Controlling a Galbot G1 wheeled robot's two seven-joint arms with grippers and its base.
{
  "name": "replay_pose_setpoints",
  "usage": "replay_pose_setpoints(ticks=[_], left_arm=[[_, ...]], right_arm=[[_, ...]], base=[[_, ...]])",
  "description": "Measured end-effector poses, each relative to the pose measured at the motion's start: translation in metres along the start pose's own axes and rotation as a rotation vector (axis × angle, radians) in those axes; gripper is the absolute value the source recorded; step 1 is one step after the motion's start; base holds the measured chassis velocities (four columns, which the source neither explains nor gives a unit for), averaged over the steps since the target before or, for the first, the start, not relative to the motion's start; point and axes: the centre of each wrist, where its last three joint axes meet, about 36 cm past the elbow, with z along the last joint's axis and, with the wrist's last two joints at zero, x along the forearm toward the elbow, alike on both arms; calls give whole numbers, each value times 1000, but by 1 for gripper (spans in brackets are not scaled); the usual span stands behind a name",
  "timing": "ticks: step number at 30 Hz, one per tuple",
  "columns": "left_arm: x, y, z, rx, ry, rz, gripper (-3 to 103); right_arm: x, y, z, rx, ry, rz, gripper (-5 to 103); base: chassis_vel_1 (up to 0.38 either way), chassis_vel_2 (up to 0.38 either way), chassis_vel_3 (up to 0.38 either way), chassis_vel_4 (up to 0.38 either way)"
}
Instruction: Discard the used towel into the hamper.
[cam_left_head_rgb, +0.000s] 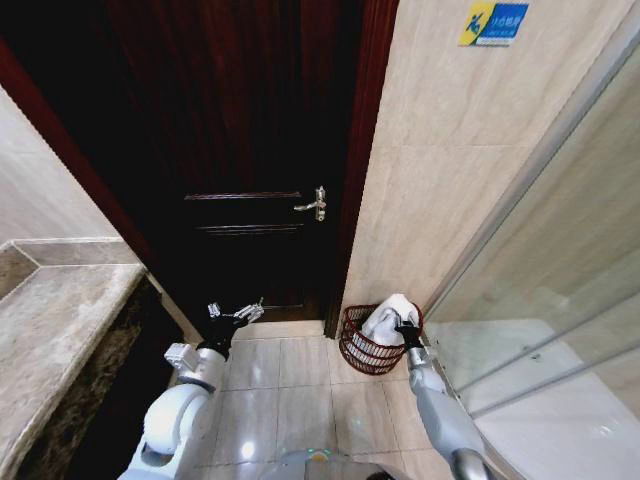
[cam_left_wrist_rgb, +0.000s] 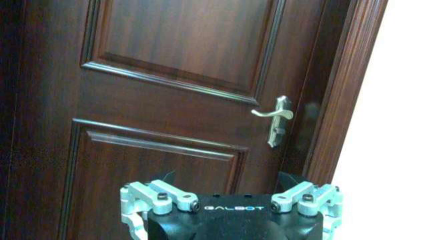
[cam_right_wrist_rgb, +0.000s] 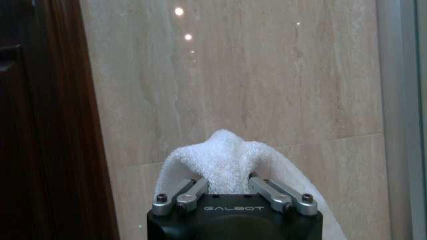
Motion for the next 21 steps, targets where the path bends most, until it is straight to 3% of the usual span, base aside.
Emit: replay_pose_setpoints(ticks=[11,21], left_arm=[[0,0,0,0,0,0,100],[0,0,0,0,0,0,100]], right_arm=[[11,-5,1,11,15,-11,14],[16,-4,2,6,15,1,14]], base=[[0,0,0,0],[-82,84,83,-91]])
